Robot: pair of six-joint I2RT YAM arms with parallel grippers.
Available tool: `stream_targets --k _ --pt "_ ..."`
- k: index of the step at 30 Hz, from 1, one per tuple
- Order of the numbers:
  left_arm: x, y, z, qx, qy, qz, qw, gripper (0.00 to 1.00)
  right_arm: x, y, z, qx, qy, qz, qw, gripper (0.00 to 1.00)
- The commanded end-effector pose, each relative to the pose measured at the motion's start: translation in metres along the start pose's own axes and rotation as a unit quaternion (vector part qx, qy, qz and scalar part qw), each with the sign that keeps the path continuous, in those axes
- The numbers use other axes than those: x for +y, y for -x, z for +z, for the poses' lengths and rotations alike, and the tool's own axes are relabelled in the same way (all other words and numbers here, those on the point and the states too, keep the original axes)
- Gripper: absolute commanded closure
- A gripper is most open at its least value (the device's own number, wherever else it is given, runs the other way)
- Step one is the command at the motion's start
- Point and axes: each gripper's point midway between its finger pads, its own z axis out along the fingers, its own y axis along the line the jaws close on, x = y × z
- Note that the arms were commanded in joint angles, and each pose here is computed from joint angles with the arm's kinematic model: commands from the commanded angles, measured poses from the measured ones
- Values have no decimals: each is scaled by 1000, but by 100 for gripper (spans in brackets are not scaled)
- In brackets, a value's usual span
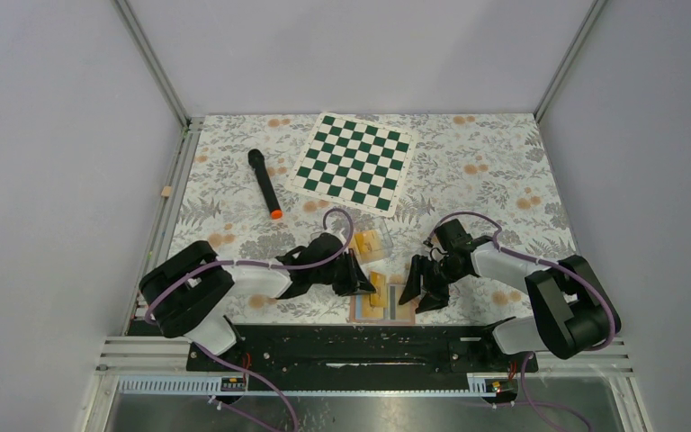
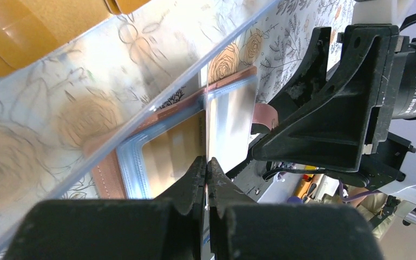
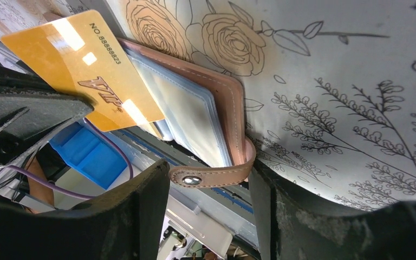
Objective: Put the credit cards into the card holder
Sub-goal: Insert the credit card into the card holder.
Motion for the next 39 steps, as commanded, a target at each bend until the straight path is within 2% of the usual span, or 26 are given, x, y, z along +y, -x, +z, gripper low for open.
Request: stream_targets --k 1,7,14,23,29,39 --pt "-17 0 1 -6 -29 3 1000 100 -7 3 4 -7 -15 -11 1000 40" --pt "-22 4 -8 -24 -31 3 999 100 -8 2 6 -3 -15 -8 1000 49" --pt "-24 8 -13 -35 -30 5 999 100 -8 1 6 -2 -13 -8 1000 50" --pt "3 8 -7 -35 36 17 999 100 -7 1 6 1 -12 -8 1000 51" --pt "-5 3 -3 -24 6 11 1000 100 -8 1 7 2 -13 -7 1000 51" --pt "-16 6 -14 -49 -28 -2 998 100 -7 1 7 2 -11 -8 1000 51"
